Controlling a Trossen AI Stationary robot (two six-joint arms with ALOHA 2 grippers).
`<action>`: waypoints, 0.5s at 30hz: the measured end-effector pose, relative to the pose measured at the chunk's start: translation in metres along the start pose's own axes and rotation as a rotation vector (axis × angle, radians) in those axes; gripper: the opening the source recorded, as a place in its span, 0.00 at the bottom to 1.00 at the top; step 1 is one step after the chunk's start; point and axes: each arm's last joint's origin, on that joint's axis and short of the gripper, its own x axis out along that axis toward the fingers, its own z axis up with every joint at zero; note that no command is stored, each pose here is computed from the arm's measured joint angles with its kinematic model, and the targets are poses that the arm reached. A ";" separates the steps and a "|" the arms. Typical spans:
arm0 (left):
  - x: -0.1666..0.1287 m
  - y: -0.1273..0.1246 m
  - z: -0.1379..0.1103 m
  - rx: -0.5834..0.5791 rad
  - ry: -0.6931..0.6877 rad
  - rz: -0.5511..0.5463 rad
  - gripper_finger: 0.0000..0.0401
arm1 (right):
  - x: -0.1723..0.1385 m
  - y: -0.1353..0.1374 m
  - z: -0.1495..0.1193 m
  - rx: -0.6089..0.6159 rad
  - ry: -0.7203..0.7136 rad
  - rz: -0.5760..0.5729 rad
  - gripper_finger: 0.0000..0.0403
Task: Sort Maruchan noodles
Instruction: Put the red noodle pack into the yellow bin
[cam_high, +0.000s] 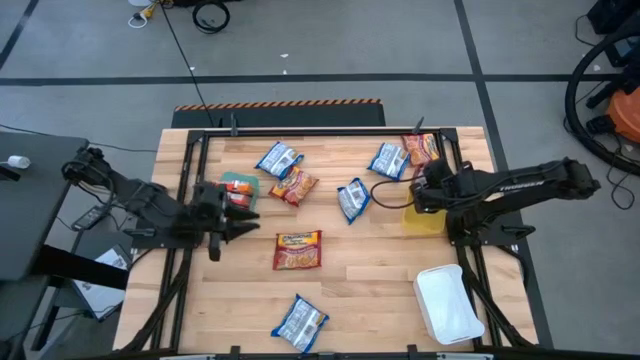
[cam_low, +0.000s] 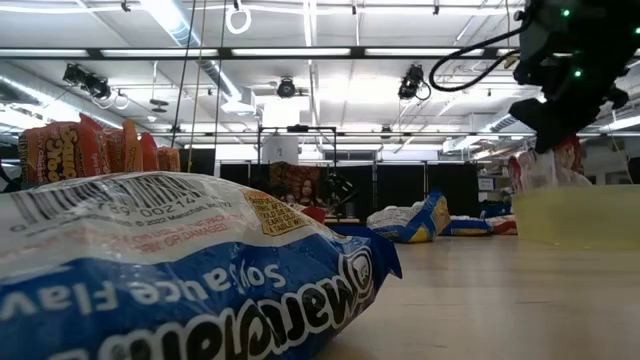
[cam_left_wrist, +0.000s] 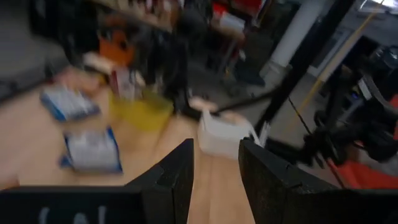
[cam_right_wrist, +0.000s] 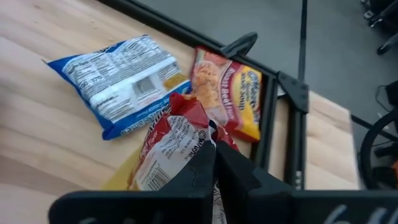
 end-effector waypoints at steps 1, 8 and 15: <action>0.001 0.001 -0.004 -0.017 0.036 0.007 0.33 | 0.002 0.002 -0.002 0.007 -0.002 0.004 0.06; 0.004 -0.001 -0.022 -0.145 0.223 -0.022 0.33 | 0.008 0.004 -0.010 -0.010 0.007 0.012 0.14; -0.001 -0.007 -0.027 -0.135 0.264 -0.067 0.33 | -0.002 0.000 0.001 -0.040 0.001 0.046 0.28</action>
